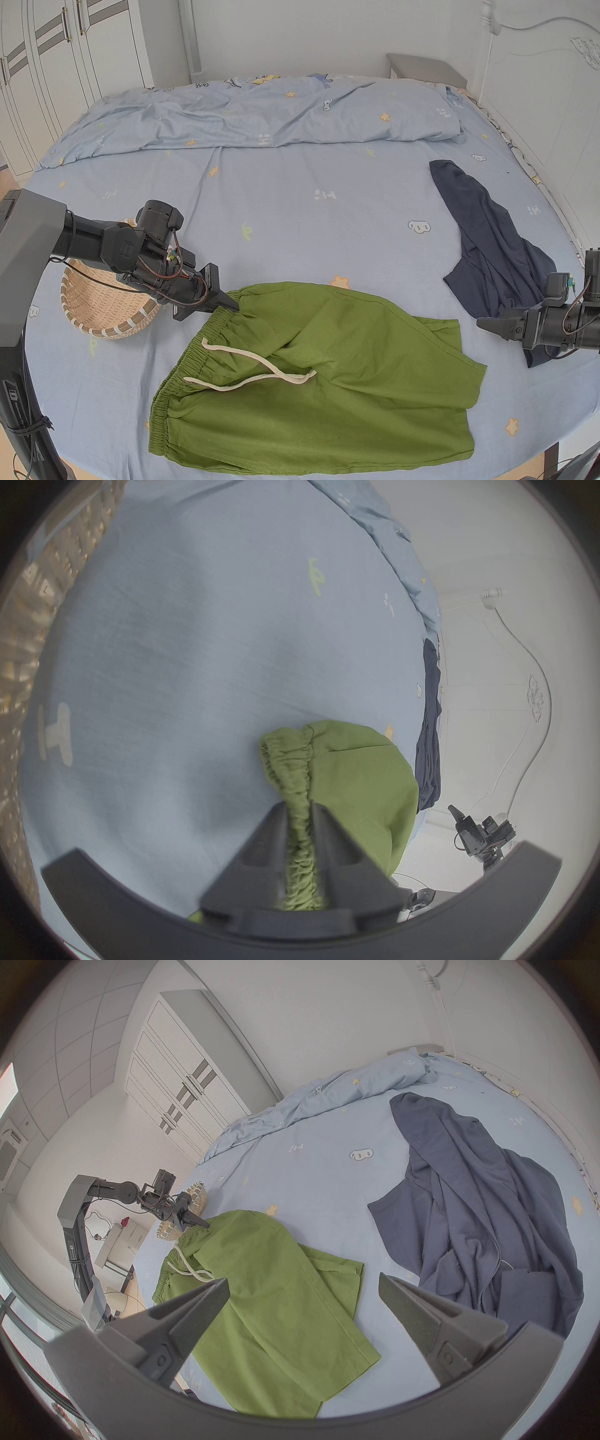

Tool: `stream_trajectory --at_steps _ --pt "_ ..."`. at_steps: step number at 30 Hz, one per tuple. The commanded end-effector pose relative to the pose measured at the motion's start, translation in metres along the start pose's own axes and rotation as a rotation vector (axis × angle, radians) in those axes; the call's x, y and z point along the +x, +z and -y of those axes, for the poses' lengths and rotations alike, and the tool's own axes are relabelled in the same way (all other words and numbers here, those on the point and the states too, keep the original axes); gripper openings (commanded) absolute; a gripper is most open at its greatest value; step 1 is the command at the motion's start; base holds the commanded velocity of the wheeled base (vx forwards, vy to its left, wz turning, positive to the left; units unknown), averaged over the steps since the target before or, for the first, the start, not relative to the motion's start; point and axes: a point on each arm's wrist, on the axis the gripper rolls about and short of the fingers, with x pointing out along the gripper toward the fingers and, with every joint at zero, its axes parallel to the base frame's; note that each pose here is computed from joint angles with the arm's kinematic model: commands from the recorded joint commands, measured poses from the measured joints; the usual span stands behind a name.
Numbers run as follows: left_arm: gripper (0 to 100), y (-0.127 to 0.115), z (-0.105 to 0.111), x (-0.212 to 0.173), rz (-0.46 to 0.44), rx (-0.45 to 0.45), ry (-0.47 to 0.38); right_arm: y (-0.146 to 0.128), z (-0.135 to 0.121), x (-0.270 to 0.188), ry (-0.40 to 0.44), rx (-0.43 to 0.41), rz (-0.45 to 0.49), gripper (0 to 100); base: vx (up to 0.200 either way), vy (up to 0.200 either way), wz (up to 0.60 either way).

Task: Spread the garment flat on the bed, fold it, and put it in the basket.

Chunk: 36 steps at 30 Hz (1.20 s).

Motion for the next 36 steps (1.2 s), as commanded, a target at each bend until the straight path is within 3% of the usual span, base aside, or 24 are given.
stream_trajectory --at_steps 1,9,15,24,36 --pt "0 0.001 -0.001 0.001 0.0 -0.001 0.0 0.0 0.0 0.0 0.0 -0.001 0.0 100 0.0 0.0 0.0" --pt "0 0.003 0.004 -0.011 0.034 0.013 -0.015 0.001 0.0 -0.001 -0.003 0.0 0.005 100 0.0 0.0 0.0" --pt "0 0.002 0.024 -0.043 0.105 0.054 -0.049 -0.003 0.004 -0.002 -0.019 0.018 -0.004 100 0.0 0.0 0.0" --pt "0 -0.001 0.029 -0.048 0.107 0.067 -0.055 -0.038 0.013 -0.011 -0.074 0.115 -0.08 100 0.0 0.0 0.0" --pt "0 0.0 0.024 -0.042 0.098 0.059 -0.047 -0.074 0.014 -0.01 -0.07 0.204 -0.207 100 0.0 0.0 0.0"
